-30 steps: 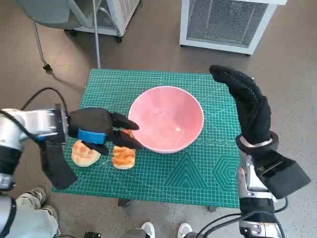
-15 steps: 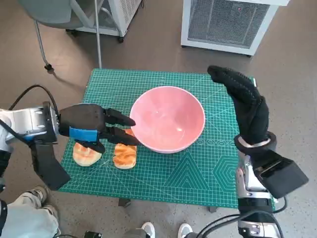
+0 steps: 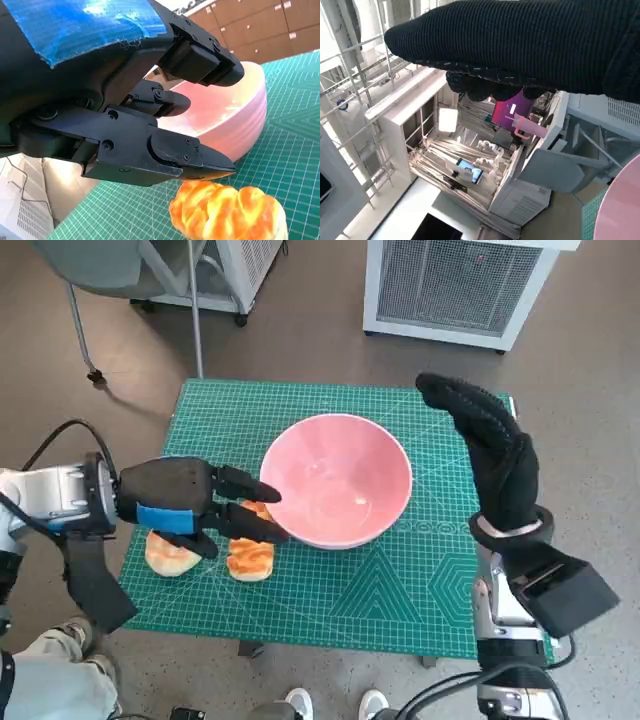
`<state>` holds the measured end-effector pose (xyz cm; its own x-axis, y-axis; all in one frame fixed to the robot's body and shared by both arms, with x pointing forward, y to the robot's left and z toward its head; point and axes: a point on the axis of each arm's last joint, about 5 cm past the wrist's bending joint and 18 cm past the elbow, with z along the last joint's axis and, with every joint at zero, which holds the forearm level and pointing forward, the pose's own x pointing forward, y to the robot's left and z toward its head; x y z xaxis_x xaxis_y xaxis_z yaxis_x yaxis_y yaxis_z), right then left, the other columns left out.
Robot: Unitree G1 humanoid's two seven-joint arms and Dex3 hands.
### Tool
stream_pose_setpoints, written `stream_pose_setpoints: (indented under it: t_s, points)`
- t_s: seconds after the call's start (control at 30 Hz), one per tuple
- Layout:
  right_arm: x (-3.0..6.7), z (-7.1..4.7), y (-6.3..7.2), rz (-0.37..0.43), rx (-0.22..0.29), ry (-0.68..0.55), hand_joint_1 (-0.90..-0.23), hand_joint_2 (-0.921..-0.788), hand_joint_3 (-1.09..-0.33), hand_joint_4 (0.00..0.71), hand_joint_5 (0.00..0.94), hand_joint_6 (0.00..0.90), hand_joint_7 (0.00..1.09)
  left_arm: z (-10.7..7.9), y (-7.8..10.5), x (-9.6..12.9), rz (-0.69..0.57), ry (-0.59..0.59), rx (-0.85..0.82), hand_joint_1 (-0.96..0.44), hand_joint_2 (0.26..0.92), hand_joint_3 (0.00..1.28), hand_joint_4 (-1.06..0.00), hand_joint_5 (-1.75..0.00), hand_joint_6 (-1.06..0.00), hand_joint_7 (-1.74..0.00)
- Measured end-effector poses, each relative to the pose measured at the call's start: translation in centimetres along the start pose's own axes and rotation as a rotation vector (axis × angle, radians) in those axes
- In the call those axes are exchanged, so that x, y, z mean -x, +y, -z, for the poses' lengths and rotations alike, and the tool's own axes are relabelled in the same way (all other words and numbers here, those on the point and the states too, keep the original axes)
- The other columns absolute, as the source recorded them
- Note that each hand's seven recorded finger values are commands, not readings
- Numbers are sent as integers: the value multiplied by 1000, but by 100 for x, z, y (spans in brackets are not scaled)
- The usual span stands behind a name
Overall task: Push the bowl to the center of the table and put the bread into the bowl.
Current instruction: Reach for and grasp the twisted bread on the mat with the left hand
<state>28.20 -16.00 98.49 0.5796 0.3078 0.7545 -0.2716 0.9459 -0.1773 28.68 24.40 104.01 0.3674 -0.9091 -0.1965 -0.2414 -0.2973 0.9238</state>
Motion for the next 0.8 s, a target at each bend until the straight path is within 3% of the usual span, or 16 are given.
stream_pose_setpoints:
  t_s: [0.4,0.8]
  points:
    - [1,-1,-3,1,1,-1,-671,-921,-809,247,6,-1,685,-29,-111,35,56,-34,-22,-249,916,28,-500,-13,-540,-21]
    - [9,-1,-7,3,4,-1,-670,-921,-809,250,8,-1,685,-34,-315,60,150,-69,-52,-167,921,129,-553,-30,-575,-38]
